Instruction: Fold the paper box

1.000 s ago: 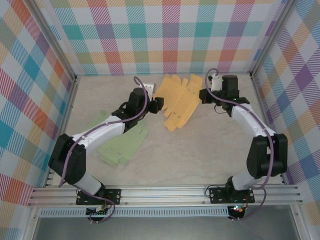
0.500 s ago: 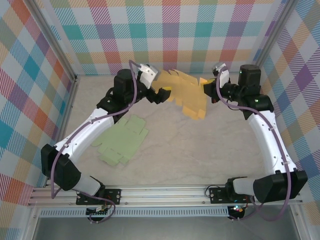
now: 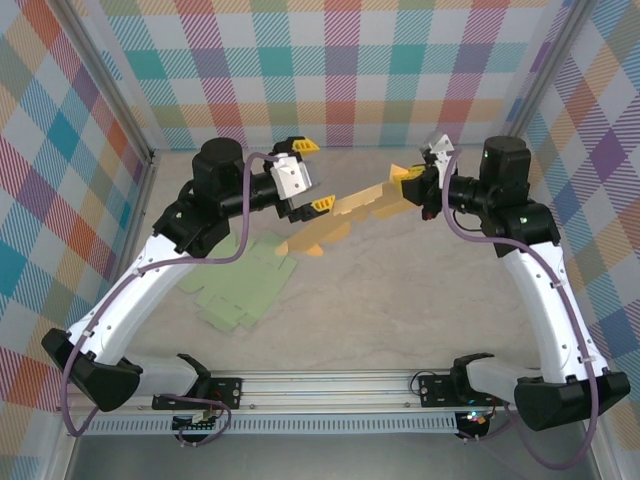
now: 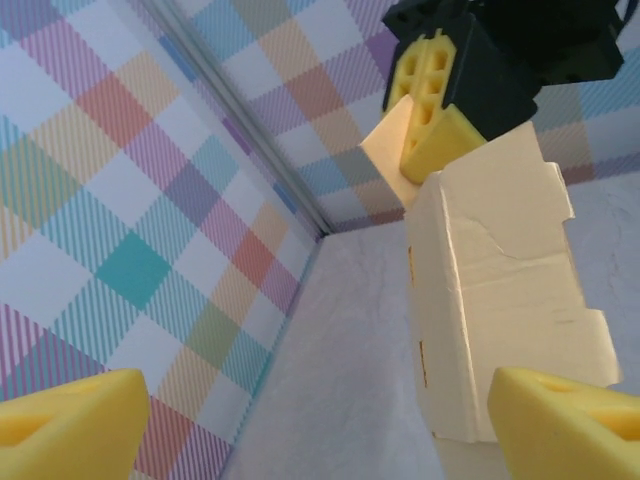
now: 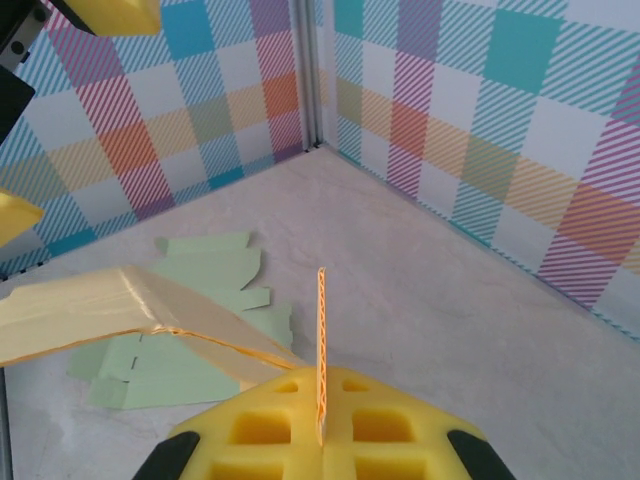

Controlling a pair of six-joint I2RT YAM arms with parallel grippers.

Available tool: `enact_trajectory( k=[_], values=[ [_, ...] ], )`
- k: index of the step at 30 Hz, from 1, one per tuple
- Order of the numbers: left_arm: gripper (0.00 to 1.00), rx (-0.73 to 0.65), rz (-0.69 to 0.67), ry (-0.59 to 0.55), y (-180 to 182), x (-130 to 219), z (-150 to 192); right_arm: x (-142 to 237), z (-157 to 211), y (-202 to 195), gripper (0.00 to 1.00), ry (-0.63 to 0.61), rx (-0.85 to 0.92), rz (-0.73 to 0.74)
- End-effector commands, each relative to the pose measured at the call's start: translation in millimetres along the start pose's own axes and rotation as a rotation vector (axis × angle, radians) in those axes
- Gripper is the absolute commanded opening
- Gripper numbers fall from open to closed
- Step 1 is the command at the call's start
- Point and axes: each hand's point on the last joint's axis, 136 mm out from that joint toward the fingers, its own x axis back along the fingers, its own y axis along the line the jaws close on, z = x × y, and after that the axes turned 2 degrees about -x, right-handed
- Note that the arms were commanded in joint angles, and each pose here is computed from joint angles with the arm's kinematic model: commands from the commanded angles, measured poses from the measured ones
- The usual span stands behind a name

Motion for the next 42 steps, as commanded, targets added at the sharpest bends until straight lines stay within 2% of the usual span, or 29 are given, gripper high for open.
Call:
enact_trajectory(
  k=[1, 10, 14, 17, 23, 25, 27, 28, 31, 35, 37, 38, 39, 40, 42],
  values=[
    [0.86, -0.044, 0.155, 0.048, -36, 0, -1, -5, 10, 2, 0.0, 0.037, 0.0, 0.016],
    [0.91, -0.044, 0.228, 0.155, -79, -9, 7, -21, 30, -7, 0.0, 0.156, 0.021, 0.111],
    [0.89, -0.057, 0.115, 0.236, -63, -30, 24, -29, 32, 0, 0.0, 0.18, 0.047, 0.096],
    [0.83, -0.039, 0.035, 0.318, -47, -45, 37, -32, 31, 3, 0.0, 0.179, 0.059, 0.089],
    [0.77, -0.028, -0.003, 0.364, -44, -60, 53, -35, 33, 4, 0.0, 0.187, 0.072, 0.097],
    [0.68, -0.034, -0.056, 0.366, -36, -61, 55, -36, 34, 4, 0.0, 0.189, 0.075, 0.096],
    [0.52, -0.038, -0.087, 0.368, -30, -61, 56, -36, 35, 5, 0.0, 0.191, 0.077, 0.093],
    [0.45, -0.039, -0.091, 0.364, -29, -61, 55, -37, 35, 4, 0.0, 0.194, 0.077, 0.094],
    [0.34, -0.035, -0.078, 0.339, -31, -58, 48, -39, 39, 3, 0.0, 0.206, 0.073, 0.096],
    [0.08, -0.026, -0.085, 0.328, -32, -53, 46, -42, 45, 1, 0.0, 0.219, 0.064, 0.102],
    [0.0, -0.028, -0.094, 0.329, -32, -52, 48, -41, 45, 0, 0.07, 0.215, 0.06, 0.108],
    [0.0, -0.028, -0.097, 0.328, -33, -51, 50, -41, 47, 1, 0.12, 0.212, 0.059, 0.11],
    [0.0, -0.026, -0.096, 0.324, -33, -49, 51, -41, 47, 0, 0.19, 0.208, 0.056, 0.114],
    [0.0, -0.016, -0.094, 0.311, -34, -46, 51, -40, 48, -1, 0.32, 0.2, 0.052, 0.123],
    [0.0, 0.021, -0.103, 0.279, -29, -40, 52, -38, 52, -1, 0.46, 0.188, 0.052, 0.138]
  ],
)
